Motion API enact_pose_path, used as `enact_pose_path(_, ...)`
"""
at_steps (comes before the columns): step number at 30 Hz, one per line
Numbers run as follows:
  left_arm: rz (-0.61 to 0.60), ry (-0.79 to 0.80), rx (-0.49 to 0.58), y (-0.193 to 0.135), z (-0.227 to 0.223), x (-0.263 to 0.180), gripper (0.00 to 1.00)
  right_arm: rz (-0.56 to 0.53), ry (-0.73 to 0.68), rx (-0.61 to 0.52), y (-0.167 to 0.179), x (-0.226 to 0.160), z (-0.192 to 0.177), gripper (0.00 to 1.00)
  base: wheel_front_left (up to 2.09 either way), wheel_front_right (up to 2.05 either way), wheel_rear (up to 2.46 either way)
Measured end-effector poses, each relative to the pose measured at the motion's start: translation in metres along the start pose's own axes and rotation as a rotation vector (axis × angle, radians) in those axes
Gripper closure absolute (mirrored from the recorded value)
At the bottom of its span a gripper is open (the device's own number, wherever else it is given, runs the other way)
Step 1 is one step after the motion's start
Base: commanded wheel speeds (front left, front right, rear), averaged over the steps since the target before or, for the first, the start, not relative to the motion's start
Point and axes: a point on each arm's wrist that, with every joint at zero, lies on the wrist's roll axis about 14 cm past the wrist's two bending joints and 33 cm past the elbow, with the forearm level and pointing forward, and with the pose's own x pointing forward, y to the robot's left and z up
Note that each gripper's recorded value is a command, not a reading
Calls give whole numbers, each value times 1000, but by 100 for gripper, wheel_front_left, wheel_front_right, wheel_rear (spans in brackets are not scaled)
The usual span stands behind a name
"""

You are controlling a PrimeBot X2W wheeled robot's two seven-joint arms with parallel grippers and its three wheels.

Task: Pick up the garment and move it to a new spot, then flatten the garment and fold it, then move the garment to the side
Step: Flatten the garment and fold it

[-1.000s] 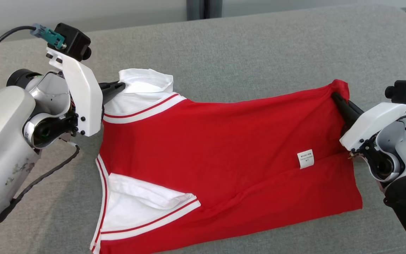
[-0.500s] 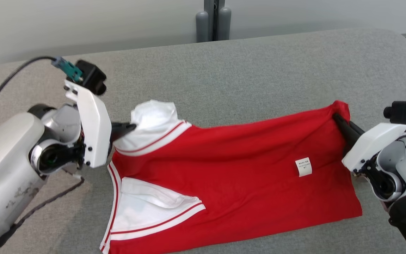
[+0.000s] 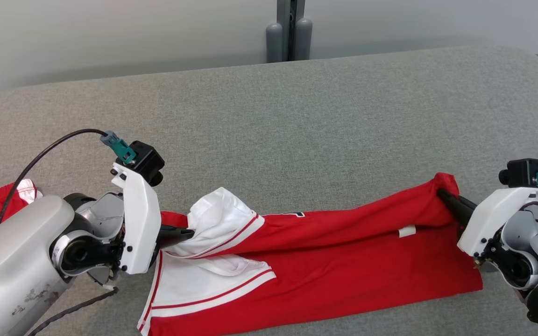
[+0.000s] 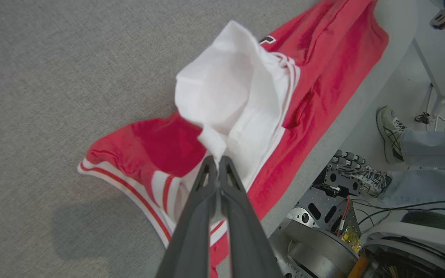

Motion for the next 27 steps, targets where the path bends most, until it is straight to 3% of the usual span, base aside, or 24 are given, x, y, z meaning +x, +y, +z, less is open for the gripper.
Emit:
enact_pose_path(13, -61, 112, -48, -13, -28, 8, 100, -30, 178, -36, -13, -4, -30, 100, 0, 0, 0)
enact_pose_path(20, -88, 146, -64, -20, -35, 11, 100, -40, 197, -46, -16, -6, -28, 100, 0, 0, 0)
enact_pose_path(21, -92, 156, -66, -21, -37, 12, 85, -42, 200, -49, -17, -7, -27, 67, 0, 0, 0)
enact_pose_path(22, -96, 164, -68, -23, -38, 12, 35, -43, 204, -51, -17, -7, -27, 33, 0, 0, 0)
enact_pose_path(23, -98, 174, -69, -23, -41, 12, 0, -43, 205, -52, -17, -8, -27, 0, 0, 0, 0)
enact_pose_path(27, -99, 181, -74, -26, -44, 11, 0, -51, 194, -63, -19, -12, -21, 0, 0, 0, 0)
